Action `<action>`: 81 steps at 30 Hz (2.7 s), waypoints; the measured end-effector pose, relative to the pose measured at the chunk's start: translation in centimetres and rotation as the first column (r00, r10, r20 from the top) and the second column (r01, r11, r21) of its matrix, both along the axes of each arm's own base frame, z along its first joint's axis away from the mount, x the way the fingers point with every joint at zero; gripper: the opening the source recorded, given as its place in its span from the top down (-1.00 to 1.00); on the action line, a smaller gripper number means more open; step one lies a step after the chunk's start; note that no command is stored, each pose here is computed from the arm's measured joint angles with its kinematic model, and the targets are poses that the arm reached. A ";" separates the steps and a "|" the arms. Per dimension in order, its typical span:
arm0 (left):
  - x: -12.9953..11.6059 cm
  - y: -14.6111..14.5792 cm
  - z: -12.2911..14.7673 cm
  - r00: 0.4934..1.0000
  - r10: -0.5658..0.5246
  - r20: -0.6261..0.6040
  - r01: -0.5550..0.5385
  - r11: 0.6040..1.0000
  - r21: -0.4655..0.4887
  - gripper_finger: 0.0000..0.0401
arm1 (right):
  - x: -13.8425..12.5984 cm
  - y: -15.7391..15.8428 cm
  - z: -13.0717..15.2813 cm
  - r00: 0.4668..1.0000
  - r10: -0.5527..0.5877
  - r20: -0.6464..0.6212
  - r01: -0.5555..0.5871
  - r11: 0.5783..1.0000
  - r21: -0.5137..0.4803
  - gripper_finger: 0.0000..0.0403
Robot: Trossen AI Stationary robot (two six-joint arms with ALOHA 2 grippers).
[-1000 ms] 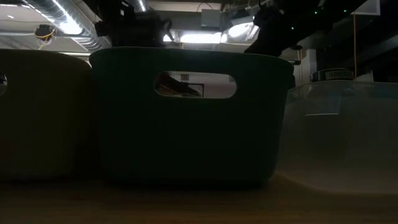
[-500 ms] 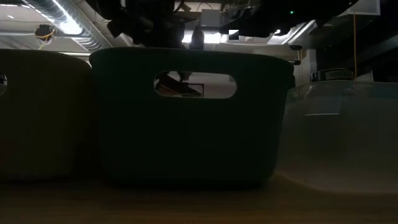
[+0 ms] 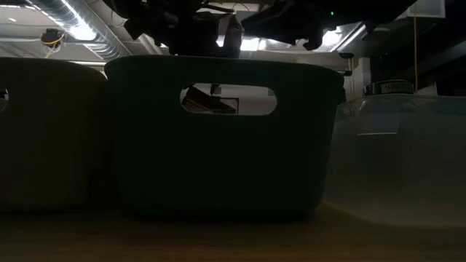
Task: Sort spices by type
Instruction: Put the orange seasoning bag into the green bin
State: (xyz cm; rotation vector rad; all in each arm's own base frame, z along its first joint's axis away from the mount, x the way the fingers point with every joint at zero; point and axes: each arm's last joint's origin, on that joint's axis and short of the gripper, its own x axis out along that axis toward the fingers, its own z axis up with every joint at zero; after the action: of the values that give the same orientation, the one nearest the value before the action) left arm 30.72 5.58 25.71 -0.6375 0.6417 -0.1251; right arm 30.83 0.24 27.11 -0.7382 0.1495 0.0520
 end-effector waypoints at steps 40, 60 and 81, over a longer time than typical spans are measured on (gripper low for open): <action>0.1 -0.9 -0.2 1.000 -0.005 -0.009 0.006 0.999 0.051 0.87 | 2.6 0.0 -3.7 0.999 0.029 -0.040 -0.027 0.999 0.041 0.72; -0.3 1.0 0.3 0.996 0.082 0.021 -0.083 0.887 0.454 0.09 | 1.8 -1.0 -3.0 0.933 -0.356 -0.044 0.359 0.929 0.095 0.73; -2.4 1.1 1.2 0.995 0.084 -0.049 -0.050 0.879 0.474 0.09 | 1.6 -1.5 -2.1 0.840 -0.541 0.038 0.516 0.819 0.251 0.72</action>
State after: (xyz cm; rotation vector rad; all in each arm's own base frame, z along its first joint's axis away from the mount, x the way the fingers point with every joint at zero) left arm 28.29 6.68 26.87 -0.1890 0.6843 0.1195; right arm 32.45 -1.31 24.97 -0.4421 0.2377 -0.4998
